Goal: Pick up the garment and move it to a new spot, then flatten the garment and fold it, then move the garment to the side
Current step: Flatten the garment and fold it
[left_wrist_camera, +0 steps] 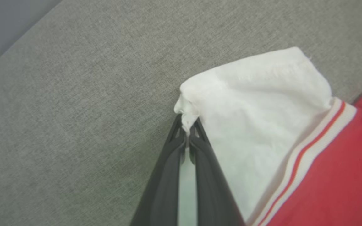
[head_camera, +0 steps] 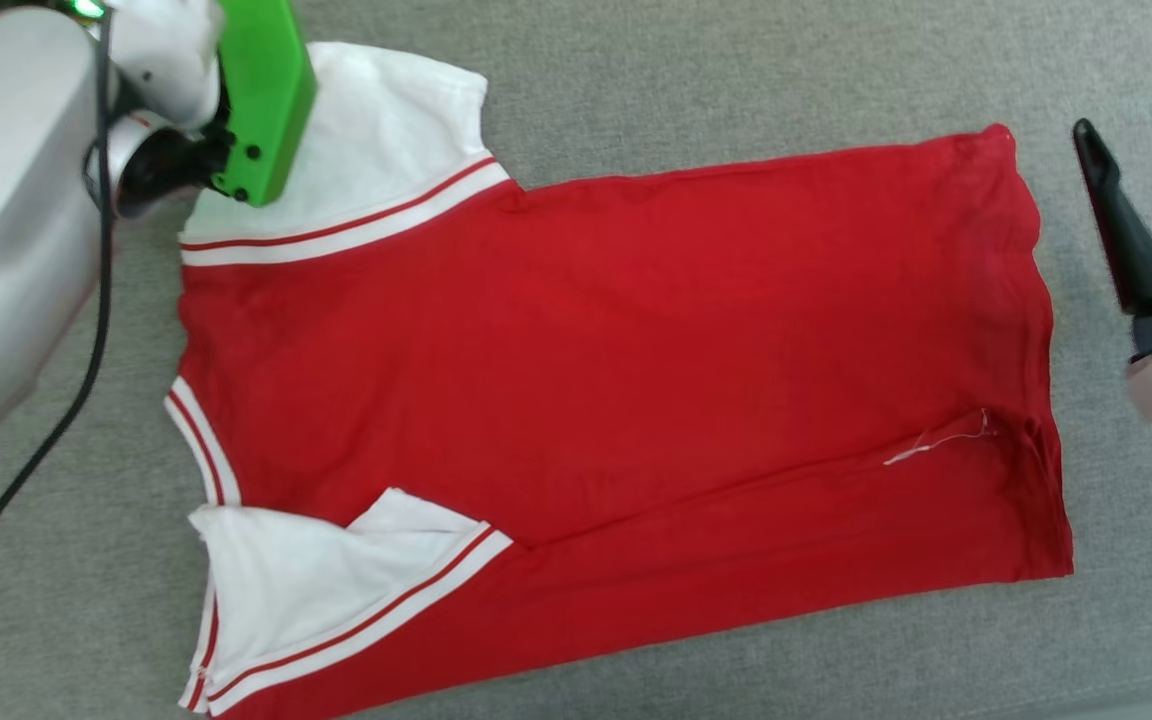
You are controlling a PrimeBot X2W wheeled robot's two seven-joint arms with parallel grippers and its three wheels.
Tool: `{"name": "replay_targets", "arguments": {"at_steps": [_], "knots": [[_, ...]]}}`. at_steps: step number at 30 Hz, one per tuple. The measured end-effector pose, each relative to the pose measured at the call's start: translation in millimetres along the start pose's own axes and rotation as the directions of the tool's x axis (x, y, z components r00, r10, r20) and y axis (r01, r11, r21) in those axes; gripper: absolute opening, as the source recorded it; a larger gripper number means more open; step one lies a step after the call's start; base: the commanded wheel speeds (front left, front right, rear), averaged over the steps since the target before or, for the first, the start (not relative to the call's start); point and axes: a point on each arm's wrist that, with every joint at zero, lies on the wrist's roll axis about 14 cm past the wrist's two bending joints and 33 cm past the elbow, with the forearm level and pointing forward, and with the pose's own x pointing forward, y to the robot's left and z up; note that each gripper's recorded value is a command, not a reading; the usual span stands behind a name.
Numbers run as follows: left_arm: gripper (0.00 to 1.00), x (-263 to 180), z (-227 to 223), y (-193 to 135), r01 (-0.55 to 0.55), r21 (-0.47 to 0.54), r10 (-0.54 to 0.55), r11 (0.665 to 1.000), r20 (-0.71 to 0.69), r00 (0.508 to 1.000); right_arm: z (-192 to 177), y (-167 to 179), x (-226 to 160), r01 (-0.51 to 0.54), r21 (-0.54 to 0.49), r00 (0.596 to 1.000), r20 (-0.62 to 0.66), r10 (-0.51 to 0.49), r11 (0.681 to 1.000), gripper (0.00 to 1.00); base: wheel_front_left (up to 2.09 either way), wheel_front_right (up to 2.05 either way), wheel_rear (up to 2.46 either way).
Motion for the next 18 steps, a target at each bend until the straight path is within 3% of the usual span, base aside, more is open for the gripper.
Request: {"name": "replay_targets", "arguments": {"at_steps": [4, 7, 15, 16, 18], "knots": [[0.00, -19.2, 13.4, -10.0, 0.000, 0.042, -0.004, 0.999, 0.095, 0.995, 1.8, -7.0, 3.5, -0.060, -0.020, 0.989, -0.136, 0.056, 0.998, 1.00, 0.00, 0.00, 0.00], [0.00, -33.9, 18.7, -13.1, -0.009, 0.063, -0.001, 0.998, 0.148, 0.989, -3.4, -10.7, 7.8, -0.108, -0.032, 0.959, -0.267, 0.096, 0.994, 1.00, 0.00, 0.00, 0.00], [0.00, -61.9, 18.6, -20.3, -0.027, 0.107, 0.002, 0.994, 0.226, 0.974, -42.4, 0.2, 8.6, -0.229, 0.033, 0.764, -0.614, 0.201, 0.973, 1.00, 0.00, 0.00, 0.00], [0.00, -66.6, 17.3, -22.0, -0.028, 0.116, -0.001, 0.993, 0.243, 0.970, -54.2, 3.3, 16.5, -0.241, 0.047, 0.712, -0.670, 0.209, 0.969, 1.00, 0.00, 0.00, 0.00], [0.00, -67.7, 15.5, -20.2, -0.036, 0.124, 0.005, 0.992, 0.247, 0.969, -62.0, 6.4, 23.8, -0.244, 0.054, 0.692, -0.689, 0.213, 0.968, 1.00, 0.00, 0.00, 0.00]]}}
